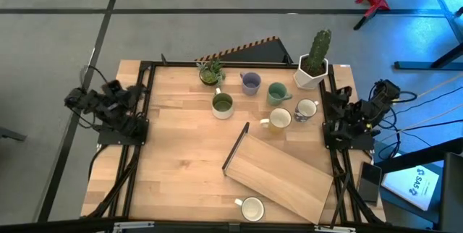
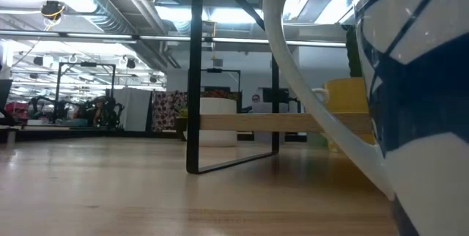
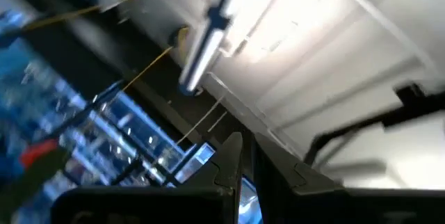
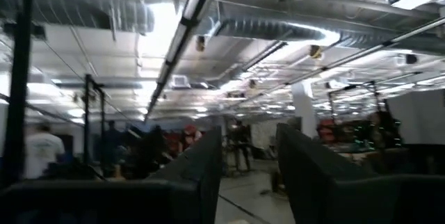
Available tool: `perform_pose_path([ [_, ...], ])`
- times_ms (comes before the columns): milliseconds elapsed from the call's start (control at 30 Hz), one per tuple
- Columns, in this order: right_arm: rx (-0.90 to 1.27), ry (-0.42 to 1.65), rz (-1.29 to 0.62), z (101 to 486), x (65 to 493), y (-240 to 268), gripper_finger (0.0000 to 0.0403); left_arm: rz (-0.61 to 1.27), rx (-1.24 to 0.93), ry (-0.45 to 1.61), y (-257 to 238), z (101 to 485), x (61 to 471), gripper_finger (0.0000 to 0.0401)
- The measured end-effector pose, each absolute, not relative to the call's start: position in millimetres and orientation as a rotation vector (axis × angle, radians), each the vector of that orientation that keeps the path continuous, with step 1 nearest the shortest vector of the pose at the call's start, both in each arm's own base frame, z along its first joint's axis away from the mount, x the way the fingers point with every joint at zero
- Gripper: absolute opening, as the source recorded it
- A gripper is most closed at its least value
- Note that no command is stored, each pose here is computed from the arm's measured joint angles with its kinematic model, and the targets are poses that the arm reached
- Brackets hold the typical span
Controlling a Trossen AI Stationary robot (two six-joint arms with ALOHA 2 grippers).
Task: Place coffee mugs
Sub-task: Put the yellow mug on the shelf
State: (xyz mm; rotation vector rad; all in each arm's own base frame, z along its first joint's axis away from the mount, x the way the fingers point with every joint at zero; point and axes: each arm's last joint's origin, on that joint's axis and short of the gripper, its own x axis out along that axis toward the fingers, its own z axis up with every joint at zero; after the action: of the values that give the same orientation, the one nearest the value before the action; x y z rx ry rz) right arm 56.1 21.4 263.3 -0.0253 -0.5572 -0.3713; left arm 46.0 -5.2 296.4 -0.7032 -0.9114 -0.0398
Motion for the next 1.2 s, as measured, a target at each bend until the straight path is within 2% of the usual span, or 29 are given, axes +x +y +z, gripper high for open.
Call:
perform_pose_path([
  [100,-0.083,-0.506,-0.430,281,53,17,0.0164,-0.043,-0.523,-0.878,-8,327,48,0.0028],
  [300,-0.186,-0.465,-0.467,313,46,10,0.0260,-0.096,-0.282,-0.764,-19,375,64,0.0029],
  [400,-0.200,-0.458,-0.466,326,42,7,0.0302,-0.113,-0.207,-0.721,-26,391,77,0.0041],
  [533,-0.204,-0.448,-0.468,338,38,3,0.0338,-0.159,-0.118,-0.687,-35,404,94,0.0069],
  [733,-0.179,-0.463,-0.475,348,33,-2,0.0355,-0.218,-0.034,-0.658,-48,415,116,0.0119],
  [933,-0.134,-0.471,-0.472,355,30,-5,0.0355,-0.234,-0.142,-0.575,-49,421,121,0.0141],
  [1200,-0.161,-0.301,-0.559,364,35,-3,0.0356,-0.016,-0.164,-0.389,-38,442,113,0.0142],
])
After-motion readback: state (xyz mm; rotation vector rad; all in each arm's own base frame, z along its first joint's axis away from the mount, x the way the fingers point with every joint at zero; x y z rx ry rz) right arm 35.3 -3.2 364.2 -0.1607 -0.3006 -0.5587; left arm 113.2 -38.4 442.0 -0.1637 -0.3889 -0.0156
